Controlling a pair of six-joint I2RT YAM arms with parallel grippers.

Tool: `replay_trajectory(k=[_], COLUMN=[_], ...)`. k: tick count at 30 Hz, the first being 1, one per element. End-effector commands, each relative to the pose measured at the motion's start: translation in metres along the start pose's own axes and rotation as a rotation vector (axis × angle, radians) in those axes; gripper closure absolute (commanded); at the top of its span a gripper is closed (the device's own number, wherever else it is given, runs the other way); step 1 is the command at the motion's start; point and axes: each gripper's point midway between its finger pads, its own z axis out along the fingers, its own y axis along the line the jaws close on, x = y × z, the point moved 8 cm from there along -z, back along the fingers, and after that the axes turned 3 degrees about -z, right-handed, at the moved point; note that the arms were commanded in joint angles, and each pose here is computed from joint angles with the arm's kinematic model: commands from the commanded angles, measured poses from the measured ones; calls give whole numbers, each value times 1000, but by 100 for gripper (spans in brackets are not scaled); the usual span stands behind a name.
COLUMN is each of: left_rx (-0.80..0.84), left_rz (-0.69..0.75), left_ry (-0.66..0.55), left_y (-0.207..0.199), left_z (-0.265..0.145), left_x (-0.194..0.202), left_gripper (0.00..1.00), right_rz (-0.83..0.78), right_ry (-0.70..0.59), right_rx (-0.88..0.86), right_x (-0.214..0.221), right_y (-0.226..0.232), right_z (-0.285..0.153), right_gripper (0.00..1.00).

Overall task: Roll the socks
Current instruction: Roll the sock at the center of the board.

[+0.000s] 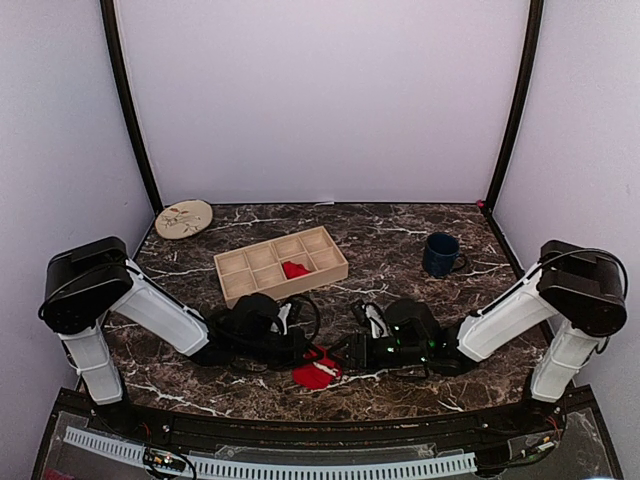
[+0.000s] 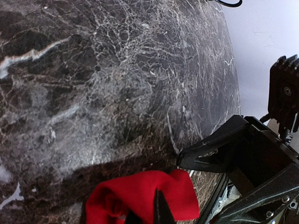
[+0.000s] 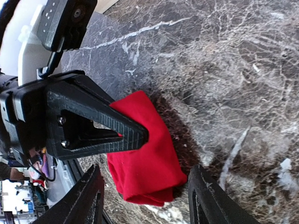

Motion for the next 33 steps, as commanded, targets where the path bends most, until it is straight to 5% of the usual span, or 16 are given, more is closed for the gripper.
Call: replay_trajectory(k=[1,15,33], left_rx=[-70,-32,3], left_rz=[55,107,119], left_ry=[-9,-37,-57], left_y=[13,25,31], left_z=[-2,-7,2], left_x=[11,26,30], left_gripper=[100,100,100], right_rz=[47,71,36], right_ry=[-29,34,173], right_rx=[-86,-35,-7], right_x=[-9,14,46], right_y=[10,-16,-13], right_z=[3,14,24], right_gripper=[42,40,53])
